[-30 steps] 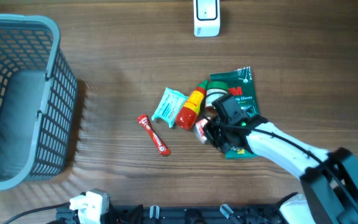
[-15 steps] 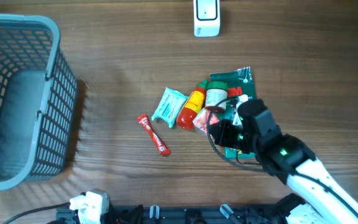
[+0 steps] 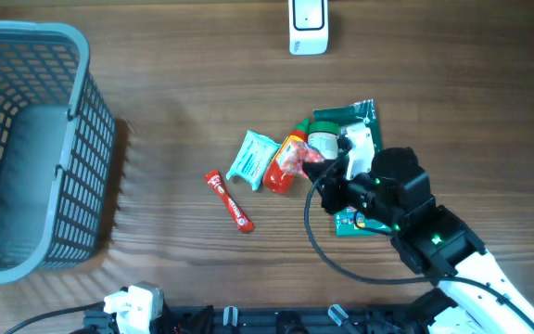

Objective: Scan the item barcode
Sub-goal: 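Grasp the orange Shine pack with the right gripper and lift it, then carry the orange pack up toward the white scanner with the right gripper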

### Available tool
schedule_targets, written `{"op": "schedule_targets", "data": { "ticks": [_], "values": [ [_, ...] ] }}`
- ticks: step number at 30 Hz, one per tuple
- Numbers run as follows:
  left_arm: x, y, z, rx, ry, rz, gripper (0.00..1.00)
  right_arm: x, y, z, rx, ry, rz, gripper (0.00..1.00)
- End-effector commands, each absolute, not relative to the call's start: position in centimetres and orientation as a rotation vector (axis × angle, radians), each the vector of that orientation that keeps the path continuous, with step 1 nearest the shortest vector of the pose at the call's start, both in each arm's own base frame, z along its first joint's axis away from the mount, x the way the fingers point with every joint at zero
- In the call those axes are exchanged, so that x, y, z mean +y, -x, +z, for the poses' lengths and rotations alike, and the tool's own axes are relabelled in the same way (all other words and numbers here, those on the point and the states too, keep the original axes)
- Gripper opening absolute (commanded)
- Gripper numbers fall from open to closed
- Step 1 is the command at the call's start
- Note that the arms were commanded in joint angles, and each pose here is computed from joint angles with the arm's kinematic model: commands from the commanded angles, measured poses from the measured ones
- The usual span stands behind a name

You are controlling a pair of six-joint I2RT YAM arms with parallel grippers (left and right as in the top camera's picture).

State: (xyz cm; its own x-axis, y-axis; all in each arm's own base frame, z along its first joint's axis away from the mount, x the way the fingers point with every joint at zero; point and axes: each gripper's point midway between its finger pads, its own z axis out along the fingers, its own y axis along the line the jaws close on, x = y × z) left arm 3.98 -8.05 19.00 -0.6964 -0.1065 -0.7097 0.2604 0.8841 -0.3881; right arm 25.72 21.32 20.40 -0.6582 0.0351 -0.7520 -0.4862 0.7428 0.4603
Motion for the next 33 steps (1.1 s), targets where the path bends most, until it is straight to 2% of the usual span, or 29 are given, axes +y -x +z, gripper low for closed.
{"op": "schedule_targets", "data": {
  "ticks": [1, 8, 12, 15, 22, 33],
  "values": [
    [-8.1, -4.0, 19.0, 2.263, -0.109, -0.605, 1.0, 22.0, -26.5, 22.1, 1.968, 0.601, 0.712, 0.05],
    [-8.1, -4.0, 19.0, 2.263, -0.109, -0.605, 1.0, 22.6, -27.5, 20.3, 1.777, 1.02, 0.428, 0.04],
    [-8.1, -4.0, 19.0, 2.263, -0.109, -0.605, 1.0, 23.0, -28.0, 20.9, 1.648, 1.139, 0.327, 0.04],
    [-8.1, -3.9, 19.0, 2.263, -0.109, -0.606, 1.0, 24.6, -27.3, 23.0, 1.472, 1.222, 0.364, 0.04],
    [-8.1, -3.9, 19.0, 2.263, -0.109, -0.606, 1.0, 28.1, -21.9, 27.4, 1.049, 1.392, 0.635, 0.04],
    [-8.1, -4.0, 19.0, 2.263, -0.109, -0.605, 1.0, 28.4, -20.5, 28.2, 0.968, 1.42, 0.699, 0.04]
  ]
}}
